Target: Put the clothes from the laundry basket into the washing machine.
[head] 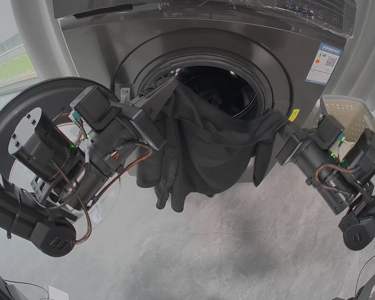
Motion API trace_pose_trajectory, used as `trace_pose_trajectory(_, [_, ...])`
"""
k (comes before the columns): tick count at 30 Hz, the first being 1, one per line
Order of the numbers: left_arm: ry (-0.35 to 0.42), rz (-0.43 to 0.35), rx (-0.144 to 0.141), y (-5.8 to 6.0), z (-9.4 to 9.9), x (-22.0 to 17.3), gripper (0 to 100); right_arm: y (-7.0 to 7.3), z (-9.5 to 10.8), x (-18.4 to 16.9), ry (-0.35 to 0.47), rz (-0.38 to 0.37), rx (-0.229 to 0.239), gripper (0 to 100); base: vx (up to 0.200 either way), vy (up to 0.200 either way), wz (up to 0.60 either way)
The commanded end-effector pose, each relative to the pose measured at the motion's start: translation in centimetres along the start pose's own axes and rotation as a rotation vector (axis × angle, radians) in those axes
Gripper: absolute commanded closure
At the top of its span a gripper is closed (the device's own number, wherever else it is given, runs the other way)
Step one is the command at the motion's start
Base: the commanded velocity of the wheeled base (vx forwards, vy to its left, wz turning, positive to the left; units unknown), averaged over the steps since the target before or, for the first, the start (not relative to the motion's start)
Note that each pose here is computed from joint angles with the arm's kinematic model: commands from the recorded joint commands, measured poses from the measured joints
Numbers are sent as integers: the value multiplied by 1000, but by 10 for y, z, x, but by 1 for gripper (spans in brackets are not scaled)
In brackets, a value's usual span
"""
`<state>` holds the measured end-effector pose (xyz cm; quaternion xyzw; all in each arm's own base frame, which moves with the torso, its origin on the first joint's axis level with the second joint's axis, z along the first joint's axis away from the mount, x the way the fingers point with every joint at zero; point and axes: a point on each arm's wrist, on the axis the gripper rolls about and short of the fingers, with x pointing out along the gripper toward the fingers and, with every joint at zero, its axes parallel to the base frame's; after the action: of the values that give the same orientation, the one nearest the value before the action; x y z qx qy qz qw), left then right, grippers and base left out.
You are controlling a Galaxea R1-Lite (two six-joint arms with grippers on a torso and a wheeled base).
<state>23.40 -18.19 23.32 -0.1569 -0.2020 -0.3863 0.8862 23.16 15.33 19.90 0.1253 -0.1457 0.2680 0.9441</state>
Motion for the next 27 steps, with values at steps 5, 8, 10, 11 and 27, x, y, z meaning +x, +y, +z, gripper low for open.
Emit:
trace_pose_trajectory(5, [9, -48, -29, -15, -13, 16, 100, 21, -76, -5, 261, 65, 17, 0, 0, 0, 0])
trace_pose_trajectory(8, [11, -53, -30, -16, -14, 16, 100, 19, -95, -20, 371, 58, 4, 0, 0, 0, 0])
trace_pose_trajectory(10, [6, -60, -33, -18, -13, 16, 100, 12, -110, -28, 440, 38, -6, 0, 0, 0, 0])
trace_pose_trajectory(11, [3, -65, -35, -20, -13, 16, 100, 9, -118, -29, 463, 27, -10, 0, 0, 0, 0])
trace_pose_trajectory(27, [22, -140, -74, -45, -15, 9, 100, -1, -144, 15, 392, 8, -19, 0, 0, 0, 0])
